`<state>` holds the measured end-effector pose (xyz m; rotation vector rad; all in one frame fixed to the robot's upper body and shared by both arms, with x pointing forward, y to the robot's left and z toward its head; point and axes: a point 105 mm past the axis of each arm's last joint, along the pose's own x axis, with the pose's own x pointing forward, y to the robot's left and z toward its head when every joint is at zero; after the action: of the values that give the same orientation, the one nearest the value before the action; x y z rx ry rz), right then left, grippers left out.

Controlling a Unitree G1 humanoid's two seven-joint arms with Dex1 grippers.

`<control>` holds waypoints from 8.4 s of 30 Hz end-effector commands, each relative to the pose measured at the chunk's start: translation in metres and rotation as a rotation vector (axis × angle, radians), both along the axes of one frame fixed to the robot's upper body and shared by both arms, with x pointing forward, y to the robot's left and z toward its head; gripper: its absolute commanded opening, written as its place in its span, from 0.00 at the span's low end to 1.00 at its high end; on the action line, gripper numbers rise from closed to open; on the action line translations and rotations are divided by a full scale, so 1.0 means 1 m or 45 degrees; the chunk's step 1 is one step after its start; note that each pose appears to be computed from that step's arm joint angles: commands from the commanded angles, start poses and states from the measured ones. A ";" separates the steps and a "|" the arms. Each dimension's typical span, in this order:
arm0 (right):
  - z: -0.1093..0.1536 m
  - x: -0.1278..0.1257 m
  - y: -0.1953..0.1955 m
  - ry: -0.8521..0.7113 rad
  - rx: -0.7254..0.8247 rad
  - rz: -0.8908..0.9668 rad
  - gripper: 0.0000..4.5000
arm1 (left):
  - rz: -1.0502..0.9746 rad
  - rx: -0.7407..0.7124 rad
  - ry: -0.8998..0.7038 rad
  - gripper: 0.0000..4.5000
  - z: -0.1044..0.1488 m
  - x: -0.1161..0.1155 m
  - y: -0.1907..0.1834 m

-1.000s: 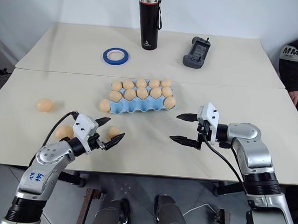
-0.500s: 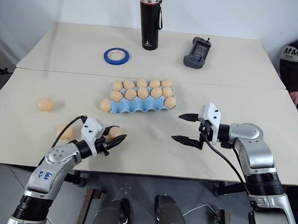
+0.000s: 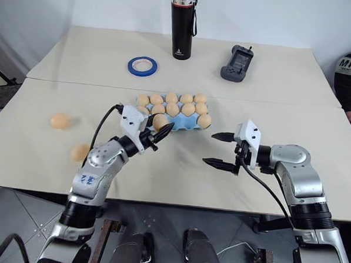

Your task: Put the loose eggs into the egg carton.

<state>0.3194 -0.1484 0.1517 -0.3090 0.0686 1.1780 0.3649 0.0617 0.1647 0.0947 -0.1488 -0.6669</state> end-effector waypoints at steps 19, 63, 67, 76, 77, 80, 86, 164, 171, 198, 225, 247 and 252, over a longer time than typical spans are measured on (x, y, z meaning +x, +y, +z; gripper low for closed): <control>0.031 -0.011 -0.020 -0.220 0.253 -0.205 1.00 | -0.170 0.016 -0.062 0.44 0.014 0.052 -0.053; 0.031 -0.006 -0.009 -0.168 0.223 -0.140 1.00 | 0.025 0.023 -0.036 1.00 0.006 -0.084 0.102; 0.033 -0.003 -0.010 -0.170 0.215 -0.130 1.00 | 0.076 0.107 0.060 1.00 -0.010 -0.114 0.134; 0.031 0.000 -0.007 -0.161 0.212 -0.097 1.00 | 0.403 0.042 0.002 1.00 -0.001 -0.125 0.186; 0.031 0.000 -0.007 -0.160 0.212 -0.093 1.00 | 0.431 0.033 0.002 1.00 -0.002 -0.125 0.189; 0.030 0.001 -0.007 -0.157 0.210 -0.090 1.00 | 0.534 -0.048 0.023 1.00 -0.006 -0.125 0.201; 0.028 0.002 -0.004 -0.147 0.206 -0.080 1.00 | 0.656 -0.111 0.132 1.00 -0.034 -0.118 0.217; 0.036 -0.008 -0.022 -0.177 0.268 -0.243 1.00 | -0.187 -0.173 -0.086 0.95 0.013 0.045 -0.018; 0.034 -0.009 -0.023 -0.179 0.279 -0.277 1.00 | -0.166 -0.134 -0.125 0.99 0.018 0.044 -0.012; 0.040 -0.020 -0.015 -0.162 0.440 -0.086 1.00 | 0.209 -0.154 0.113 0.99 -0.021 -0.097 0.120; 0.037 -0.015 -0.017 -0.159 0.378 -0.091 1.00 | 0.592 -0.153 -0.081 0.99 -0.007 0.011 0.098; 0.034 -0.012 -0.016 -0.131 0.332 -0.107 1.00 | 0.689 -0.037 0.072 0.99 -0.041 0.017 0.113; 0.033 -0.012 -0.016 -0.126 0.324 -0.112 1.00 | 0.668 -0.026 0.091 0.99 -0.046 0.016 0.112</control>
<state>0.3093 -0.1653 0.1755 -0.0940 -0.1298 1.0632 0.3821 0.1706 0.1246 0.0652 -0.0811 -0.1432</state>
